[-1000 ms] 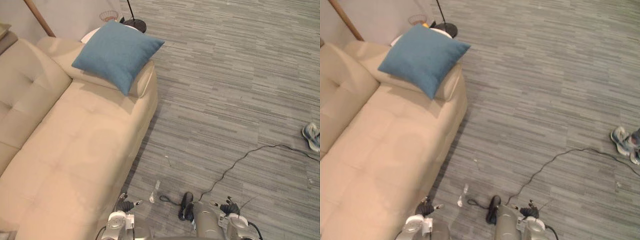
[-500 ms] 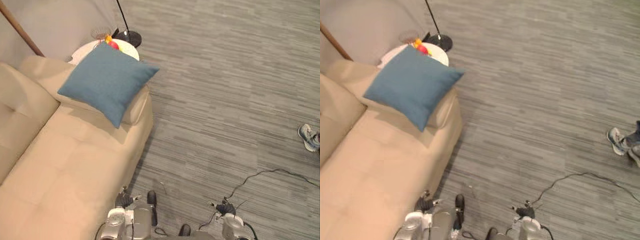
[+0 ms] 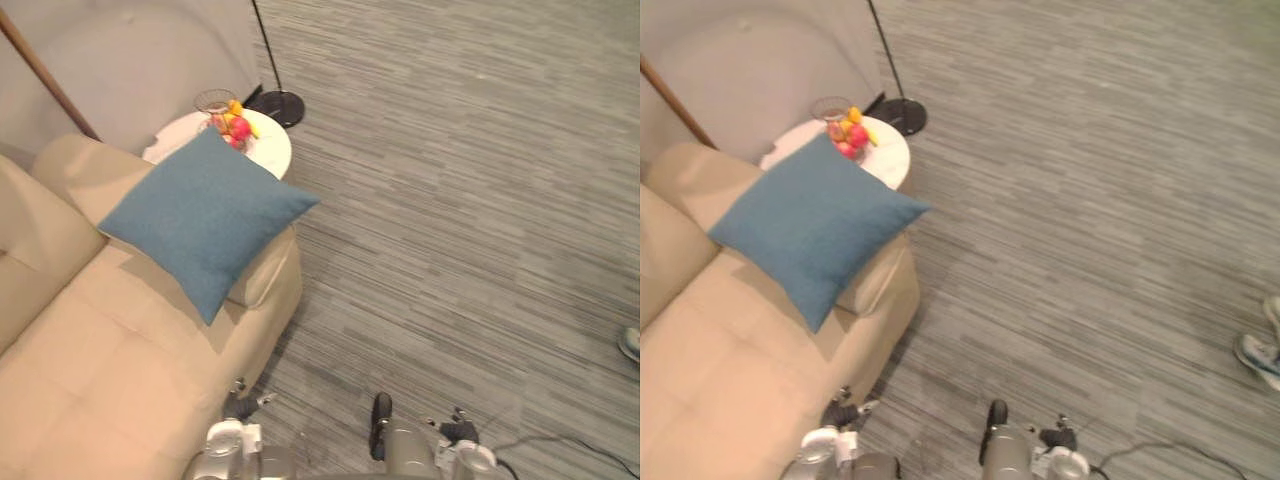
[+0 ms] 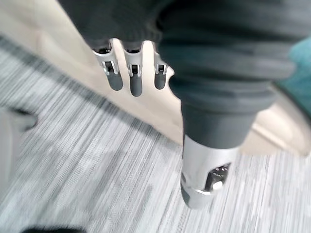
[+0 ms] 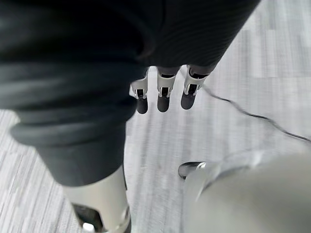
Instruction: Pick up cushions and gather them together orderly.
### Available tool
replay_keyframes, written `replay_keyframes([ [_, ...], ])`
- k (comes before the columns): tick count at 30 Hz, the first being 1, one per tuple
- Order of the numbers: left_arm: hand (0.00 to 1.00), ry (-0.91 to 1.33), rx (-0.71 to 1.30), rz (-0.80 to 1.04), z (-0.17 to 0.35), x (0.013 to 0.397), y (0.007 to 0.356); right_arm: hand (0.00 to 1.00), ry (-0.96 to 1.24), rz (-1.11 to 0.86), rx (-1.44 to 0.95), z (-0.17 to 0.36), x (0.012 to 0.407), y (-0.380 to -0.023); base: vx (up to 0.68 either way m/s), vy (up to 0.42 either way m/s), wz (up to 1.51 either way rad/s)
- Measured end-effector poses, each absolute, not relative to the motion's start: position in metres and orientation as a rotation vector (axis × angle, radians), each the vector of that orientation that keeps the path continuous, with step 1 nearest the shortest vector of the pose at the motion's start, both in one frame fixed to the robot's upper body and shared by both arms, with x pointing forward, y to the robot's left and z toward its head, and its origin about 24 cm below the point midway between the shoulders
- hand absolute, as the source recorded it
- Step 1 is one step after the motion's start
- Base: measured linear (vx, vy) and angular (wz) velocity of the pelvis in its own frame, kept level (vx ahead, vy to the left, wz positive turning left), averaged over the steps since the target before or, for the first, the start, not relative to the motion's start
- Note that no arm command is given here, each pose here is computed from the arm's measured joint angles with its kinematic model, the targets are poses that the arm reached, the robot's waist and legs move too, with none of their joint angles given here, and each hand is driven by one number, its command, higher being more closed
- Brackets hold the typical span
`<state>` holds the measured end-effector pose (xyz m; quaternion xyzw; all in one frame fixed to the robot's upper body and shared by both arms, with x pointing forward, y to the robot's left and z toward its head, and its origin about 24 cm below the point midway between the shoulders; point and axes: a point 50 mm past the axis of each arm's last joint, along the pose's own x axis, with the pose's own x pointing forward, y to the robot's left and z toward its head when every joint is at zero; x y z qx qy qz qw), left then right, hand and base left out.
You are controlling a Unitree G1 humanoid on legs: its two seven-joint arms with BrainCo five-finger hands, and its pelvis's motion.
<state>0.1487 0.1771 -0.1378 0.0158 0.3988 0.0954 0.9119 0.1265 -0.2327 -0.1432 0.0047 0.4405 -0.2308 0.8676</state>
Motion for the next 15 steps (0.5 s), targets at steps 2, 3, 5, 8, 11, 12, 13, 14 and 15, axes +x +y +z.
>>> replay_keyframes([
  [2,0.00,0.823,0.017,0.190,-0.138,0.149,0.171,0.00,0.939,-0.505,0.020,-0.145,0.118,-0.235,0.30,-0.354,0.89],
  [3,0.00,0.819,0.013,0.191,-0.138,0.149,0.171,0.00,0.939,-0.514,0.025,-0.145,0.117,-0.236,0.25,-0.258,0.69],
  [5,0.00,0.800,0.025,0.196,-0.135,0.151,0.176,0.00,0.950,-0.513,0.035,-0.147,0.113,-0.233,0.25,-0.152,0.54],
  [8,0.00,0.785,0.022,0.190,-0.134,0.154,0.175,0.00,0.942,-0.531,0.080,-0.148,0.114,-0.229,0.32,-0.068,0.60],
  [11,0.00,0.777,0.032,0.154,-0.133,0.159,0.168,0.00,0.943,-0.554,0.110,-0.148,0.113,-0.228,0.26,0.057,0.81],
  [12,0.00,0.774,0.037,0.157,-0.132,0.160,0.170,0.00,0.951,-0.564,0.134,-0.150,0.111,-0.223,0.32,0.099,0.94],
  [13,0.00,0.769,0.045,0.160,-0.131,0.162,0.173,0.00,0.950,-0.559,0.149,-0.151,0.112,-0.218,0.38,0.119,0.77],
  [14,0.00,0.758,0.063,0.176,-0.129,0.163,0.182,0.00,0.940,-0.539,0.162,-0.150,0.120,-0.211,0.30,0.084,0.47],
  [15,0.00,0.761,0.065,0.180,-0.129,0.163,0.184,0.00,0.936,-0.536,0.161,-0.150,0.121,-0.211,0.30,0.084,0.26],
])
